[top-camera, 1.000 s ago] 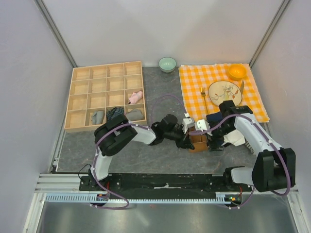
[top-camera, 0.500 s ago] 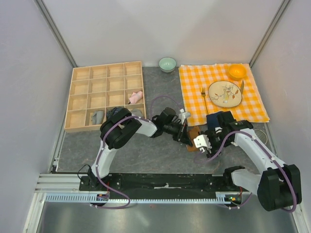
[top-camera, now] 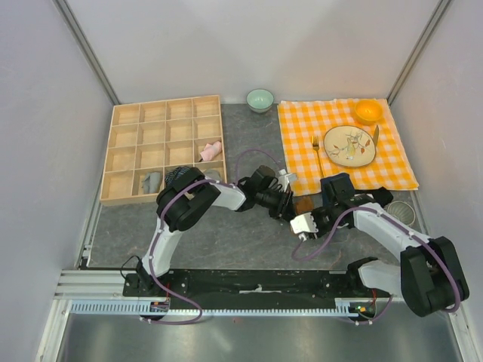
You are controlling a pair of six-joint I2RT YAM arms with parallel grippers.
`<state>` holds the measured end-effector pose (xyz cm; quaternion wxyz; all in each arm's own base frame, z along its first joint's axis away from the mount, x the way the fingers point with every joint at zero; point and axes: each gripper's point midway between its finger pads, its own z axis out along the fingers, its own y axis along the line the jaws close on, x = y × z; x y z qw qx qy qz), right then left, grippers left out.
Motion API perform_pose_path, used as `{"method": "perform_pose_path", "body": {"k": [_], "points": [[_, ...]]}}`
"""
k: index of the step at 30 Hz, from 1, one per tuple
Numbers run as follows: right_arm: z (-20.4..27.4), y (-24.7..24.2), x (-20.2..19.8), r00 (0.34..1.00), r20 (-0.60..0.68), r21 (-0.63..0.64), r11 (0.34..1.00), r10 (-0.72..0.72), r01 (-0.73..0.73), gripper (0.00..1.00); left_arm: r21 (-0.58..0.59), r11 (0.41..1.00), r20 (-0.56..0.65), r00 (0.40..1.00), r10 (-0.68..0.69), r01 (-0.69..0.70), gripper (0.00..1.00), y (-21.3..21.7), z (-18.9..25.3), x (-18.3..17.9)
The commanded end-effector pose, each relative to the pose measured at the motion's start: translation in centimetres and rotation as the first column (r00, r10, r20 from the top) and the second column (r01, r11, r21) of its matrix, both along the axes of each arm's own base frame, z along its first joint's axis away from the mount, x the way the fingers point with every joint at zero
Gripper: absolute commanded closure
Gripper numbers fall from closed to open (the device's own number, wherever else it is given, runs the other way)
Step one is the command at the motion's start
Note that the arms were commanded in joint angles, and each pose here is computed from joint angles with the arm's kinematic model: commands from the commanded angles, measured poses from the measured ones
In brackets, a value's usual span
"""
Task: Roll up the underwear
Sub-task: Roll the underwear to the center of the board.
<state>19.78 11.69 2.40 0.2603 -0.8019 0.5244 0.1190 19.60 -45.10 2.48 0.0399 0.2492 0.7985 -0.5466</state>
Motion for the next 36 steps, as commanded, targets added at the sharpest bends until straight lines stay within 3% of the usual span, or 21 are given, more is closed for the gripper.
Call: {"method": "perform_pose_path", "body": {"k": [1,3,5,7,8,10,12,13,14,15,16,17,18,19,20,23,29,36], "points": [[-2.8,-2.3,-2.6,0.991,-0.115,-0.117,0.992,-0.071,0.057,0.67,0.100,0.986,0.067,0.990,0.128,-0.134,0.57,1.6,-1.4,0.9],[-2.8,-2.4,-3.3,0.983,-0.155,-0.121,0.990,-0.093,0.074,0.74,0.048,0.979,0.184,0.965,0.188,-0.200,0.50,2.1,0.8,2.2],[-2.1,-2.1,-3.3,0.972,-0.199,-0.121,0.987,-0.125,0.103,0.78,0.041,0.970,0.278,0.935,0.219,-0.240,0.48,3.3,1.2,2.5],[-1.5,-1.8,-4.6,0.941,-0.317,-0.120,0.989,-0.118,0.084,0.82,-0.040,0.970,0.374,0.896,0.239,-0.242,0.41,3.8,4.1,2.8],[-1.3,-1.7,-5.0,0.928,-0.357,-0.117,0.991,-0.110,0.073,0.83,-0.025,0.972,0.434,0.873,0.223,-0.236,0.41,5.0,3.0,1.9],[-0.8,-1.7,-5.8,0.871,-0.475,-0.122,0.990,-0.123,0.073,0.84,-0.152,0.963,0.550,0.790,0.270,-0.223,0.39,5.2,6.2,1.7],[-0.2,-2.0,-6.6,0.813,-0.568,-0.111,0.991,-0.130,0.081,0.84,-0.181,0.974,0.629,0.745,0.223,-0.138,0.39,6.2,5.5,-1.2],[-0.2,-2.0,-6.0,0.781,-0.609,-0.112,0.990,-0.136,0.085,0.84,-0.270,0.957,0.679,0.685,0.264,-0.101,0.38,5.7,7.6,-1.5],[0.0,-2.0,-6.0,0.757,-0.640,-0.106,0.991,-0.133,0.084,0.84,-0.253,0.967,0.738,0.642,0.209,-0.023,0.38,5.9,6.6,-3.6],[0.0,-2.3,-6.7,0.688,-0.711,-0.112,0.990,-0.143,0.090,0.84,-0.265,0.964,0.775,0.600,0.197,0.026,0.38,5.6,6.8,-4.5],[0.5,-2.0,-5.9,0.676,-0.724,-0.090,0.990,-0.137,0.105,0.84,-0.273,0.960,0.816,0.541,0.202,0.053,0.38,5.3,6.9,-4.9],[0.6,-2.1,-5.9,0.652,-0.748,-0.082,0.992,-0.128,0.100,0.84,-0.235,0.962,0.886,0.437,0.152,0.142,0.37,4.8,6.3,-6.5],[0.7,-2.4,-6.3,0.602,-0.788,-0.086,0.991,-0.128,0.098,0.84,-0.213,0.961,0.918,0.372,0.136,0.174,0.36,4.4,6.1,-7.0],[0.8,-2.3,-5.6,0.604,-0.785,-0.082,0.990,-0.134,0.113,0.83,-0.174,0.966,0.945,0.308,0.109,0.192,0.35,3.9,5.2,-8.0],[0.8,-2.3,-5.4,0.596,-0.791,-0.084,0.989,-0.140,0.122,0.82,-0.145,0.965,0.977,0.183,0.105,0.218,0.34,3.3,5.5,-7.7],[0.7,-2.4,-5.2,0.570,-0.807,-0.094,0.987,-0.153,0.132,0.80,-0.088,0.977,0.996,0.027,0.085,0.192,0.30,1.9,5.4,-6.9],[0.6,-2.4,-5.1,0.567,-0.809,-0.096,0.986,-0.156,0.135,0.78,-0.019,0.985,0.997,-0.069,0.031,0.172,0.30,-0.3,5.0,-5.2],[0.5,-2.4,-5.1,0.564,-0.810,-0.102,0.985,-0.163,0.138,0.77,0.032,0.980,0.997,-0.082,-0.016,0.195,0.30,-1.2,4.3,-5.3]]}}
